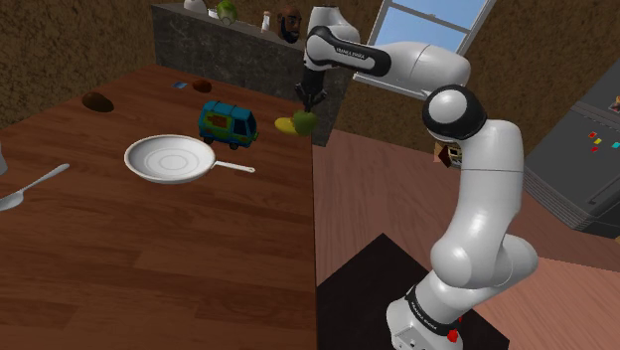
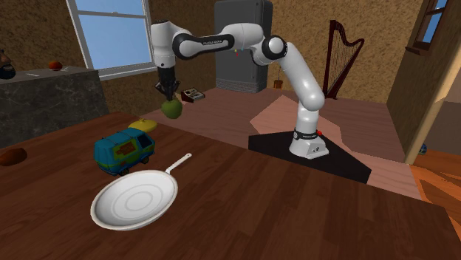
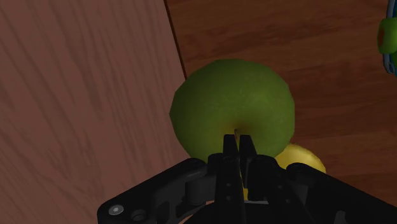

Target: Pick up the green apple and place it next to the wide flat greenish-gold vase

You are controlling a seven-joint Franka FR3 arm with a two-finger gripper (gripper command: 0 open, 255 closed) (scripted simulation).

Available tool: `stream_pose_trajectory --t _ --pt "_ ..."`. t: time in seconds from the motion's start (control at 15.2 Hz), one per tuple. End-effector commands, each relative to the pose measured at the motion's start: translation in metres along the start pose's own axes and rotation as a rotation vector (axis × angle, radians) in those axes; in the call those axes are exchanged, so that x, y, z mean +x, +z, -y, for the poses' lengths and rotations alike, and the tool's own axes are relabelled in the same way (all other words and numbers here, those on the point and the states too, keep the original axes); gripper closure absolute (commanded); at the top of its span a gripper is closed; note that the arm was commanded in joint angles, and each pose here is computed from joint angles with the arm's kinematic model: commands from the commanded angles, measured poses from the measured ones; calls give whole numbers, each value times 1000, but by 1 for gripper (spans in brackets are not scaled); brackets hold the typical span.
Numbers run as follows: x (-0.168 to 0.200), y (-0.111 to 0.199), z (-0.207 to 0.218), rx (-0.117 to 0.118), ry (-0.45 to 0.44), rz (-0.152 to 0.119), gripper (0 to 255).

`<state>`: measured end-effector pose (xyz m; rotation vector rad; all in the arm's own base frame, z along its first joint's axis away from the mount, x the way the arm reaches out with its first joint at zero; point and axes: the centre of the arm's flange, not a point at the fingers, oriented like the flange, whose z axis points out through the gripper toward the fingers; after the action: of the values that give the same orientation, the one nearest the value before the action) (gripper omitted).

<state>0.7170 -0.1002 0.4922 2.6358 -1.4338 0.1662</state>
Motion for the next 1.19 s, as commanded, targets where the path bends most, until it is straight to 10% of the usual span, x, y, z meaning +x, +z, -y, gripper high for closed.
stream_pose_trajectory --t 0.0,1.12 --pt "-1 10 1 1 0 0 255" --pt "-15 93 7 1 0 0 255"
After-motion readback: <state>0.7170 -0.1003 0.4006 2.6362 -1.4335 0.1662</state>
